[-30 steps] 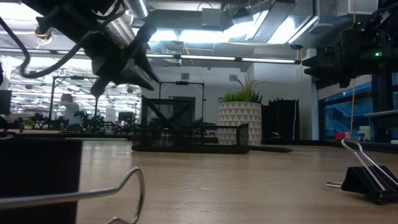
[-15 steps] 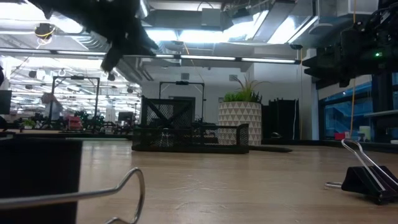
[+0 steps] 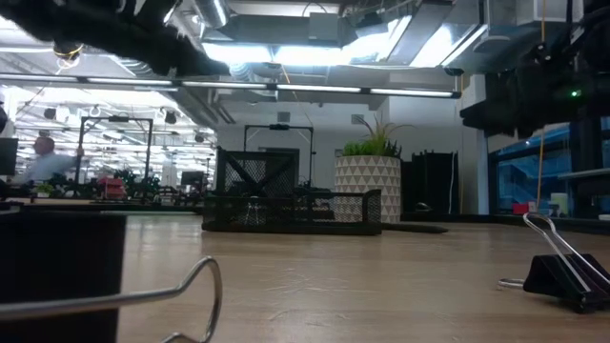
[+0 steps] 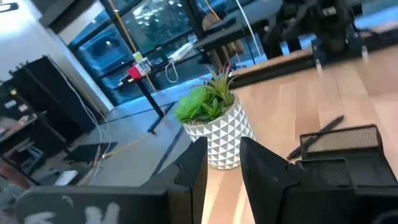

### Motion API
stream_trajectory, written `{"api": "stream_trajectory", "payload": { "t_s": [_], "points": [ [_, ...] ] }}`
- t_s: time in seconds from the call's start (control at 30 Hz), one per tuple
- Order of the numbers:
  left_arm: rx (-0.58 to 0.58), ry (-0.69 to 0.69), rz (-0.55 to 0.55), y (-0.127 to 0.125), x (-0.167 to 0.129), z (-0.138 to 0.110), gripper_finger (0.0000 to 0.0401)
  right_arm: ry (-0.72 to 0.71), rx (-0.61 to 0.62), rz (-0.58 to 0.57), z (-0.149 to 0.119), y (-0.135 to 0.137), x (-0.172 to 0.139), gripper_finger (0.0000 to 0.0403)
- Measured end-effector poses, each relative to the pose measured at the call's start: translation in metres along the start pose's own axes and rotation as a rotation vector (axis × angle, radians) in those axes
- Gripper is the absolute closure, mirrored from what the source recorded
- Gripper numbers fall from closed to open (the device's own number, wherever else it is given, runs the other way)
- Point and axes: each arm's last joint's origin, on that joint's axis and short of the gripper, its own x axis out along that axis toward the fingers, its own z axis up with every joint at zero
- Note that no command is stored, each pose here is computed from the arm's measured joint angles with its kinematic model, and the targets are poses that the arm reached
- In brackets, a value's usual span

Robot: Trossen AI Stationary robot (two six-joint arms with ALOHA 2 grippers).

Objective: Pick and place office supplies into organizer
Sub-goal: Put the pen into the top left section of the desk organizer

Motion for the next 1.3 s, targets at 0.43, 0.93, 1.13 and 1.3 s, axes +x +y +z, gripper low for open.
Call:
{"api": "stream_trajectory", "payload": {
  "t_s": [0.43, 0.93, 1.13, 1.3],
  "points": [
    [-0.205, -0.124, 0.094, -0.009, -0.013, -0.052, 0.0311, 0.097, -0.024, 0.018, 0.013, 0.004, 0.010, 0.0179],
    [-0.313, -0.043, 0.073, -0.018, -0.020, -0.079, 0.0310, 0.314, -0.107, 0.159, 0.040, 0.034, 0.047, 0.0179],
    [-0.313, -0.037, 0.092, -0.018, -0.020, -0.080, 0.0311, 0.445, -0.103, 0.177, 0.032, 0.049, 0.067, 0.0179],
    [-0.321, -0.036, 0.098, -0.018, -0.020, -0.080, 0.0310, 0.573, -0.140, 0.171, 0.014, 0.056, 0.083, 0.0179]
  ]
}}
